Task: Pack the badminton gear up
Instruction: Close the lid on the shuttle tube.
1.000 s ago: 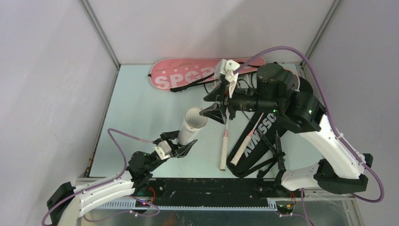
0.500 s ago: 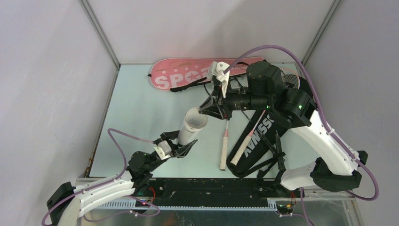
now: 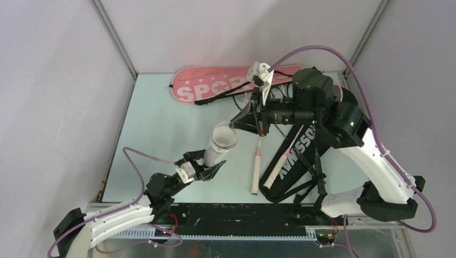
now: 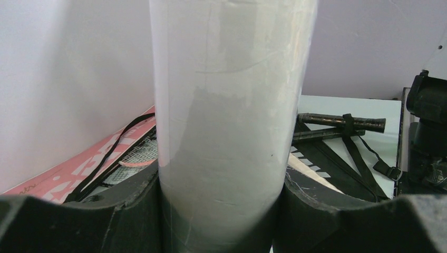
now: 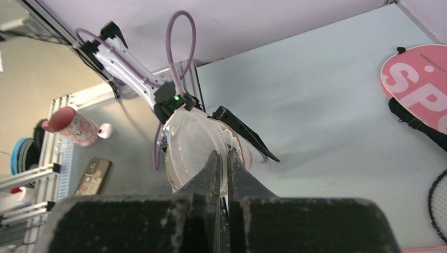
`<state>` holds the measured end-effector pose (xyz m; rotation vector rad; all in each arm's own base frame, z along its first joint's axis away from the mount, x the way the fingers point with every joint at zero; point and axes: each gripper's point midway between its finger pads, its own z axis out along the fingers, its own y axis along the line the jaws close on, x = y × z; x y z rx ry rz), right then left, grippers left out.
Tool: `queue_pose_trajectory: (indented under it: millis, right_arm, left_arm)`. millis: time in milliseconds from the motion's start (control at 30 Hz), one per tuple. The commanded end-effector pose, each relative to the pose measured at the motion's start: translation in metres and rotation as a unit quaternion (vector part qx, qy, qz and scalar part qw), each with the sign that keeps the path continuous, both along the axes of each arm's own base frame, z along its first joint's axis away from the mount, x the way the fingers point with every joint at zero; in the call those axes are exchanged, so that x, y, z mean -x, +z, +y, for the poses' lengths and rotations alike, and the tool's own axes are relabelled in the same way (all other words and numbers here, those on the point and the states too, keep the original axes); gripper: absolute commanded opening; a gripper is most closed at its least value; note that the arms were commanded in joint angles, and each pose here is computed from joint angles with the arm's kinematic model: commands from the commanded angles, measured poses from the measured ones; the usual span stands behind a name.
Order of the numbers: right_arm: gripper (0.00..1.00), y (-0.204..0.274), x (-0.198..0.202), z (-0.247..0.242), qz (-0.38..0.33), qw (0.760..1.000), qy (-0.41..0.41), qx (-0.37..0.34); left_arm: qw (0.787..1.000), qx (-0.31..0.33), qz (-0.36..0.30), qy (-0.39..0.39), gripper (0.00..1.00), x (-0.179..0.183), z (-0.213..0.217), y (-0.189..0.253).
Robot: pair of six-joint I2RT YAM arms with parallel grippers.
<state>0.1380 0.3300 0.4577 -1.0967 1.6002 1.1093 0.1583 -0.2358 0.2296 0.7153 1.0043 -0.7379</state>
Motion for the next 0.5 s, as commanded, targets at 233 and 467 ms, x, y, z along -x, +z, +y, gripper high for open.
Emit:
queue_pose_trajectory:
  millis: [233, 467]
  right_arm:
    - [0.0, 0.021, 0.007, 0.001, 0.107, 0.994, 0.001, -0.038]
    - [0.0, 0.004, -0.002, 0.002, 0.14, 0.99, -0.019, -0.007]
  left_arm:
    - [1.0, 0.022, -0.018, -0.001, 0.31, 0.005, 0.006, 0.005]
    - [1.0, 0.022, -0.017, -0.004, 0.41, 0.006, 0.006, 0.004]
